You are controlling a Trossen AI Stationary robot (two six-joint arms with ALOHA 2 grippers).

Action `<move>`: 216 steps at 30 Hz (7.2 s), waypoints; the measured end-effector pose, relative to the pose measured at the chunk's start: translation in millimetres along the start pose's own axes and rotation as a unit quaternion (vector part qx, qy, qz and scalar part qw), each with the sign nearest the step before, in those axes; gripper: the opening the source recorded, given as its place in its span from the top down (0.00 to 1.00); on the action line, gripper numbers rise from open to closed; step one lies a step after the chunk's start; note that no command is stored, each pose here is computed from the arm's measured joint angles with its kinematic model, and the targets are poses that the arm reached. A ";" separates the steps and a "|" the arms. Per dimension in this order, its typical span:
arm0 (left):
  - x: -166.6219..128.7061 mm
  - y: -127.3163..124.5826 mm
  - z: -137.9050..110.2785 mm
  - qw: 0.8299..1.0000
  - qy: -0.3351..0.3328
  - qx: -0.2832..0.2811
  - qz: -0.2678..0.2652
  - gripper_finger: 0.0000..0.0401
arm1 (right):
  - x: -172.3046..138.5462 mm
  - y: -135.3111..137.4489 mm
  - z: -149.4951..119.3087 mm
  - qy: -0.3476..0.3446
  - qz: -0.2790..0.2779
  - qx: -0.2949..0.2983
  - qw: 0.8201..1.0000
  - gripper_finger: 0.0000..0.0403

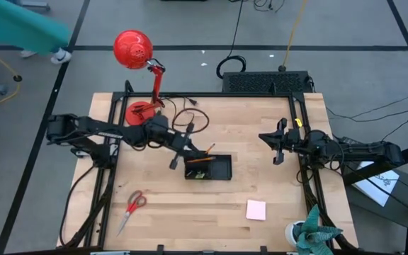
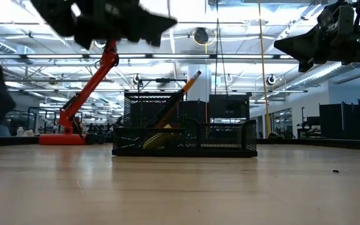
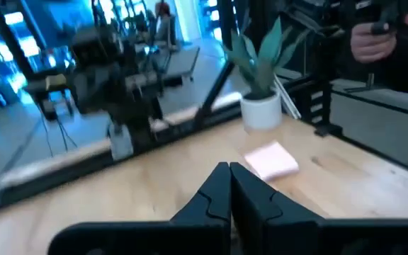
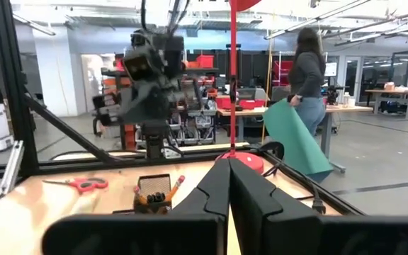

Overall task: Pick and place office supplies into organizer
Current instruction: Put the pen into the top left section of the desk organizer, then put the scissors into the top left section of the desk organizer

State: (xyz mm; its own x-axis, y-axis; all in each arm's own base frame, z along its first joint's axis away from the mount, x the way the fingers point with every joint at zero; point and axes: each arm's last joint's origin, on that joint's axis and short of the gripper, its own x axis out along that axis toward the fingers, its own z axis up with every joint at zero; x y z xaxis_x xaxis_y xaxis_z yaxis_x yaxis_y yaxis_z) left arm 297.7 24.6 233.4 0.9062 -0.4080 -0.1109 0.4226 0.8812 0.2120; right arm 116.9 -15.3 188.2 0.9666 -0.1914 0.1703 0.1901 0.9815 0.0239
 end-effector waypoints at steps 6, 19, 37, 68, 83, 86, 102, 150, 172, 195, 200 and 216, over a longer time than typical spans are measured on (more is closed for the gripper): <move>-5.9 -7.6 -14.8 1.000 0.007 0.009 0.002 0.99 | 0.0 -0.9 -0.9 0.005 -0.014 -0.013 1.000 0.99; 7.4 -40.5 -21.3 0.994 0.070 -0.071 -0.033 0.99 | 0.5 -1.5 -2.5 0.012 -0.025 -0.013 1.000 0.99; -30.2 -177.6 -11.8 0.867 0.405 -0.253 0.139 1.00 | 0.5 -1.4 -3.3 0.016 -0.023 0.005 1.000 0.99; -52.7 -223.9 -17.2 0.762 0.558 -0.311 0.105 0.54 | 1.0 -1.2 -3.4 0.016 -0.023 0.014 1.000 0.99; -40.6 -234.4 -53.2 0.714 0.633 -0.283 0.101 0.61 | 1.0 -1.2 -3.3 0.015 -0.023 0.014 1.000 0.99; -34.2 -235.2 -53.5 0.732 0.609 -0.288 0.105 0.65 | 1.0 -1.2 -3.3 0.015 -0.023 0.014 1.000 0.99; -15.6 -240.9 -60.6 0.778 0.559 -0.275 0.082 0.94 | 1.0 -1.2 -3.3 0.015 -0.023 0.020 0.999 0.99; 58.6 -32.0 96.6 0.779 0.404 0.279 0.391 0.97 | 1.1 -1.3 -3.1 0.014 -0.024 0.014 1.000 0.99; 134.3 -48.3 5.7 0.674 0.465 0.465 0.335 0.98 | 1.1 -1.4 -3.1 0.014 -0.025 0.001 1.000 0.99; 132.2 -75.7 -16.4 0.683 0.497 0.390 0.366 0.94 | 1.1 -1.3 -3.4 0.016 -0.023 0.004 1.000 0.99; 132.8 -77.4 -15.7 0.686 0.494 0.390 0.365 0.83 | 1.2 -1.3 -2.8 0.013 -0.023 0.002 1.000 0.99; 126.0 -90.1 33.8 0.683 0.442 0.382 0.439 0.56 | 1.2 -1.3 -2.8 0.013 -0.023 -0.014 1.000 0.99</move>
State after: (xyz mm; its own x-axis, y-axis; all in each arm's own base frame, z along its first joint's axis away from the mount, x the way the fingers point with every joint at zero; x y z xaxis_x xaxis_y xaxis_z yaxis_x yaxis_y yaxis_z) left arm 374.2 -114.3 233.2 0.5956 0.7986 -0.0867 -0.0903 0.1738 0.9806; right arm 118.3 -16.8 185.6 0.9609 -0.2365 0.1438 0.2385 0.9711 0.0035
